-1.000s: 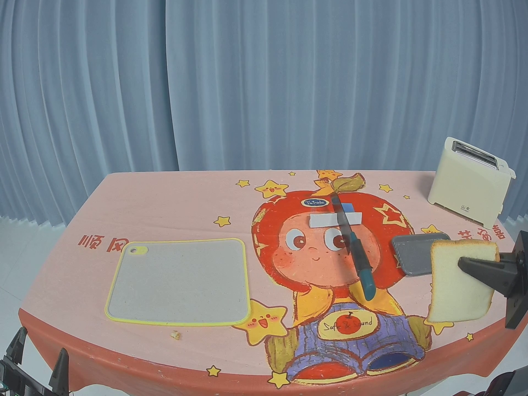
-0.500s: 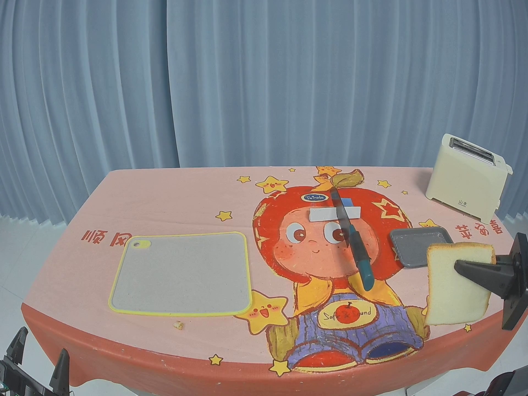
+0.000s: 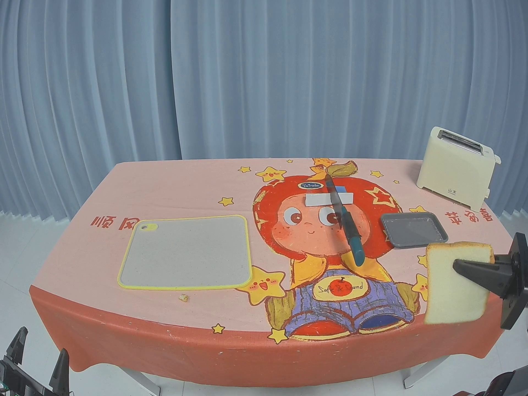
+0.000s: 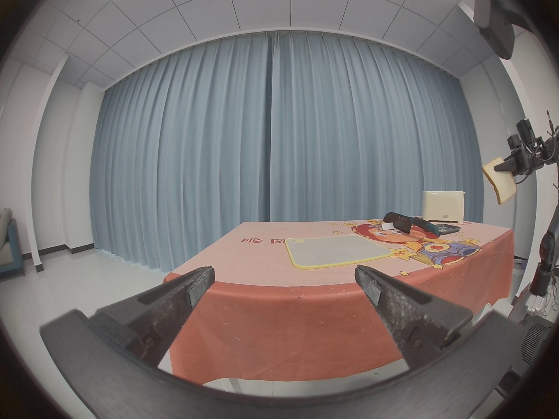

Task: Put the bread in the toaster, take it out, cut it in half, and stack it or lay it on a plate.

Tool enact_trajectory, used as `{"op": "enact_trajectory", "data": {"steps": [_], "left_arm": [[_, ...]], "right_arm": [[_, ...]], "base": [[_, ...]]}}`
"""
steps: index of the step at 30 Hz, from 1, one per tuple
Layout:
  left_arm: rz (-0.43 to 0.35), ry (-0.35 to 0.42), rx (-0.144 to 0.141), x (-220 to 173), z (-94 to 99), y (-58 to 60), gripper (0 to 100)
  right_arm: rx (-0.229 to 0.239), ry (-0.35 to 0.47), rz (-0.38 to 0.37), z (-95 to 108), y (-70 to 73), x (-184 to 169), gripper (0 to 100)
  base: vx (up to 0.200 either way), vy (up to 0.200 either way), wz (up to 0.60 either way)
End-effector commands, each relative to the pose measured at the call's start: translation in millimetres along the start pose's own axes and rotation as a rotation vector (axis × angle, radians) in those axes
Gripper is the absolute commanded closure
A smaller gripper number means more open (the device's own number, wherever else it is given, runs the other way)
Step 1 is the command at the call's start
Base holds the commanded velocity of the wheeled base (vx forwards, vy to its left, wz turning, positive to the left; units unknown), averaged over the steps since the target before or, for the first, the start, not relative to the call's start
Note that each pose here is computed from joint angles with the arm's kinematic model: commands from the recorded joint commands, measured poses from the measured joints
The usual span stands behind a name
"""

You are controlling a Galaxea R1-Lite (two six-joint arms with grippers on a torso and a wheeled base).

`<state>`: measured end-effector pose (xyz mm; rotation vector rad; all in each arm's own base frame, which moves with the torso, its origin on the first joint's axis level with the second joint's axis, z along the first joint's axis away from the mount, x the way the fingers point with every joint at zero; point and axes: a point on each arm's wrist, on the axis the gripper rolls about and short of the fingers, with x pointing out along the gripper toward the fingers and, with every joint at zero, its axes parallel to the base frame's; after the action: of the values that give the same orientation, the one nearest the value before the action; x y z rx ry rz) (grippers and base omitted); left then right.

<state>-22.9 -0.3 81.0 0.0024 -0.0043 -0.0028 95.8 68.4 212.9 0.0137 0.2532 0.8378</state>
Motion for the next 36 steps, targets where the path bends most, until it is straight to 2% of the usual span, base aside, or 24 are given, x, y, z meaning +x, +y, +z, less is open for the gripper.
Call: {"op": "enact_trajectory", "data": {"steps": [1,36], "left_arm": [[0.000,0.001,-0.001,0.1,-5.2,-0.1,0],[-0.003,0.000,0.004,0.1,-5.1,-0.1,0]], "right_arm": [[0.005,0.010,0.000,-0.6,-0.7,2.6,100],[0.011,0.040,0.003,-6.6,-1.1,5.9,100]], "base": [[0.000,0.000,0.00],[0.000,0.189,0.00]]}}
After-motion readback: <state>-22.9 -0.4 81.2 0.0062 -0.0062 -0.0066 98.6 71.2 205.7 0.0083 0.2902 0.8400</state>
